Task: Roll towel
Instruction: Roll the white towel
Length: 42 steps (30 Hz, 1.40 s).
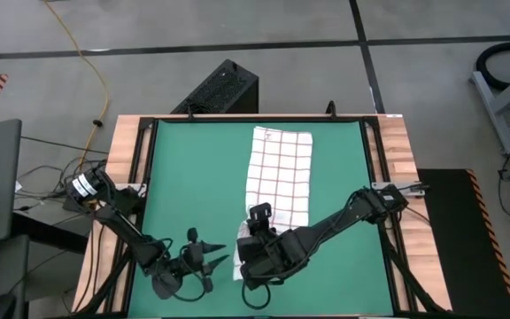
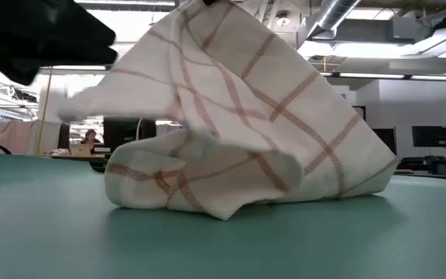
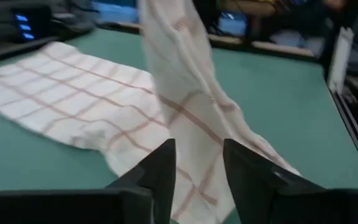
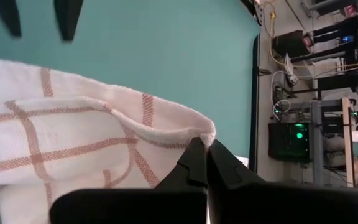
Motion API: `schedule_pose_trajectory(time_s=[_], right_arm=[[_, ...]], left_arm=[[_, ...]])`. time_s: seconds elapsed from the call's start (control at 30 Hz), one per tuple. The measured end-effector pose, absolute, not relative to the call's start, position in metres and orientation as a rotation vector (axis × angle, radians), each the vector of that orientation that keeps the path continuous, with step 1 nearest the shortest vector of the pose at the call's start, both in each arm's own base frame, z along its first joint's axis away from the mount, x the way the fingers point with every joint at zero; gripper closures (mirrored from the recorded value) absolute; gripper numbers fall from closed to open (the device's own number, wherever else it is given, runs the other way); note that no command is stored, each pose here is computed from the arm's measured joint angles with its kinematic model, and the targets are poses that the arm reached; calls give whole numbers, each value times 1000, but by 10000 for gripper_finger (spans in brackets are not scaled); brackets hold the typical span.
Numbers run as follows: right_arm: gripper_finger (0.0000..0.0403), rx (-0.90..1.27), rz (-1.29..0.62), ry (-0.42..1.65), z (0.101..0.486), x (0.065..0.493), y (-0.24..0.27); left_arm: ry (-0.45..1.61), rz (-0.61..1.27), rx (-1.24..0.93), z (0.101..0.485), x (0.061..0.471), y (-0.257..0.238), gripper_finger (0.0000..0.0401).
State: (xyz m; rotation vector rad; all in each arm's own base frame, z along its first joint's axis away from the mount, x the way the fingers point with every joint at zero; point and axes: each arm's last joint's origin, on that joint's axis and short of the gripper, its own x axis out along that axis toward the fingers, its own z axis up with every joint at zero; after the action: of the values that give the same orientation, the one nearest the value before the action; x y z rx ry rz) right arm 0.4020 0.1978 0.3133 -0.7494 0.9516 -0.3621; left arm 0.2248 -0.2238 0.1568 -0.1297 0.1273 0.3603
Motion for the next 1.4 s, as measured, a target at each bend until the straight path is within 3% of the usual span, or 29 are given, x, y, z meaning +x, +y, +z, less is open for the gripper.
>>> schedule_pose_trajectory(time_s=[0.53, 0.83, 1.07, 1.4], right_arm=[[398, -754, -371, 962, 313, 406, 190], [398, -738, -390, 967, 313, 410, 182], [398, -729, -389, 963, 313, 410, 182], [398, -734, -382, 967, 313, 410, 182]], left_arm=[[111, 304, -285, 160, 229, -225, 254], [81, 245, -123, 185, 230, -256, 308], [140, 313, -128, 158, 269, -268, 335], [160, 334, -231, 130, 280, -277, 364]])
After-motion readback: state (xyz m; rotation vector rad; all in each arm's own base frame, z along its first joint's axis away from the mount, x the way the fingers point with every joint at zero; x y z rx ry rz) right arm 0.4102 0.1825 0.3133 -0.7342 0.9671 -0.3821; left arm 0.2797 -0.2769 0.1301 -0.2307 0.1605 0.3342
